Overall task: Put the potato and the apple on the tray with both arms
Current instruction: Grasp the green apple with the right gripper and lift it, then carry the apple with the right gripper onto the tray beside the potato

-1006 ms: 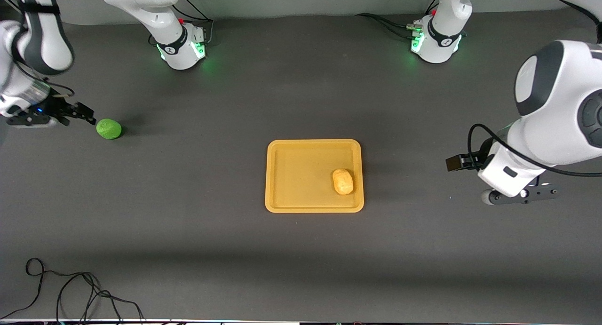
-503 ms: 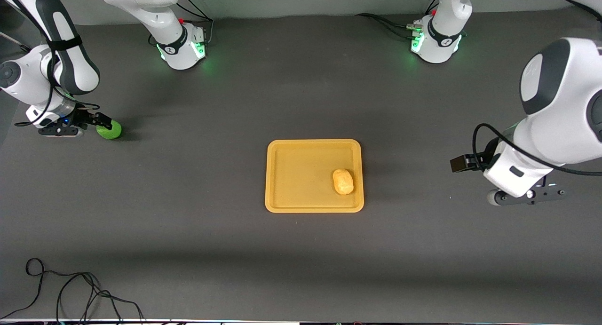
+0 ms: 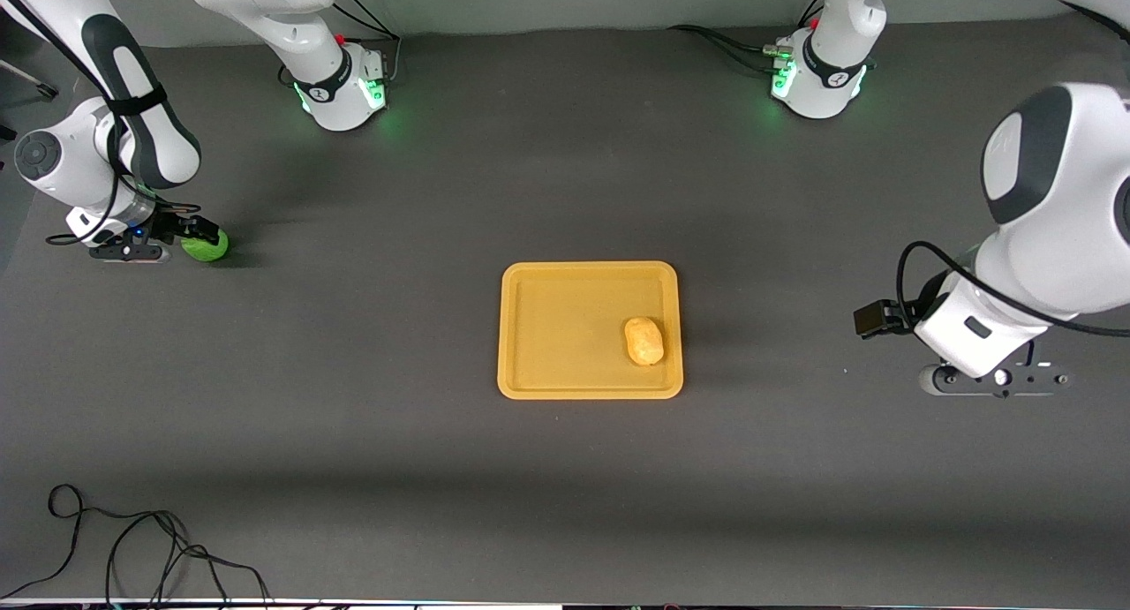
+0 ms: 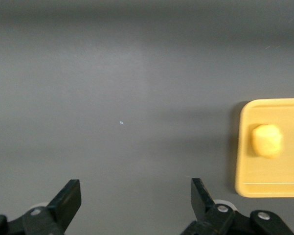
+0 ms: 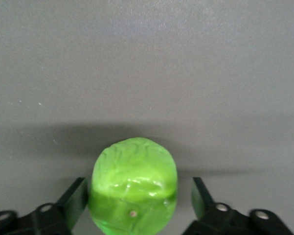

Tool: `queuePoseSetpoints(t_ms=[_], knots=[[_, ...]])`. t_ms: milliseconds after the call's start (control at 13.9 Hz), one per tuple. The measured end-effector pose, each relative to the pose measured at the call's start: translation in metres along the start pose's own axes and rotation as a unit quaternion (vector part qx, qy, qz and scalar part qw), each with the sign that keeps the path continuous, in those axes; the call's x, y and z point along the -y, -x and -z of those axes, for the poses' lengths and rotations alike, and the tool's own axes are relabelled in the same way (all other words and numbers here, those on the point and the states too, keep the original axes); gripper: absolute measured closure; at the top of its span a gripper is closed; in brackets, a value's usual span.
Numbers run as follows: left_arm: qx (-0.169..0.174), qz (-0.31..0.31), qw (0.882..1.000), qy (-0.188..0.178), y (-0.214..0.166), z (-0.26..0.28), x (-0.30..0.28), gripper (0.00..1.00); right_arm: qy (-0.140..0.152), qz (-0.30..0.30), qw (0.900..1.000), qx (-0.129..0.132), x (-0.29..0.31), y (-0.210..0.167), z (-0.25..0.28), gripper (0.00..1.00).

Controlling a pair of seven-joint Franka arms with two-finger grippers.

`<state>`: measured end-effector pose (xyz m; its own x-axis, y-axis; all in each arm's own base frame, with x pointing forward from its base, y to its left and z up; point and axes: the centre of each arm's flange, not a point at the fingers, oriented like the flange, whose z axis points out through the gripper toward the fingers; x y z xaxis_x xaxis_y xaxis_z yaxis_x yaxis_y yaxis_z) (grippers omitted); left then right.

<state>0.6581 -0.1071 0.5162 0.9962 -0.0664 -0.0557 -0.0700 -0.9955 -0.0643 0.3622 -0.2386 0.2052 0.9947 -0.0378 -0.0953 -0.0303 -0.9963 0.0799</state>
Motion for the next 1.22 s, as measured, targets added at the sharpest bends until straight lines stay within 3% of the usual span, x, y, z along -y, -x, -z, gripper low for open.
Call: queuePoseSetpoints(t_ms=[144,431,646,862,1077,1221], knots=[[-0.011,-0.016,1.0,-0.006,0.002,-0.008,0.033,0.0,0.001,0.001,1.0,-0.001,0.0,-0.001,0.001,0.3],[-0.021,-0.014,1.0,-0.006,0.036,0.003,0.071,0.0,-0.006,0.013,1.0,0.008,0.005,-0.019,0.017,0.31],[-0.039,-0.015,0.999,0.001,0.06,-0.003,0.067,0.0,-0.021,0.047,0.999,0.019,0.018,-0.078,0.105,0.31],[-0.041,-0.013,0.999,0.005,0.065,-0.009,0.067,0.0,-0.016,0.082,0.997,0.0,0.038,-0.13,0.229,0.31],[-0.048,0.002,0.999,0.013,0.064,-0.005,0.081,0.0,-0.005,0.105,0.994,-0.03,0.111,-0.162,0.293,0.31],[-0.049,0.007,0.999,0.017,0.064,-0.003,0.085,0.0,-0.007,0.087,0.995,-0.043,0.204,-0.178,0.309,0.31]])
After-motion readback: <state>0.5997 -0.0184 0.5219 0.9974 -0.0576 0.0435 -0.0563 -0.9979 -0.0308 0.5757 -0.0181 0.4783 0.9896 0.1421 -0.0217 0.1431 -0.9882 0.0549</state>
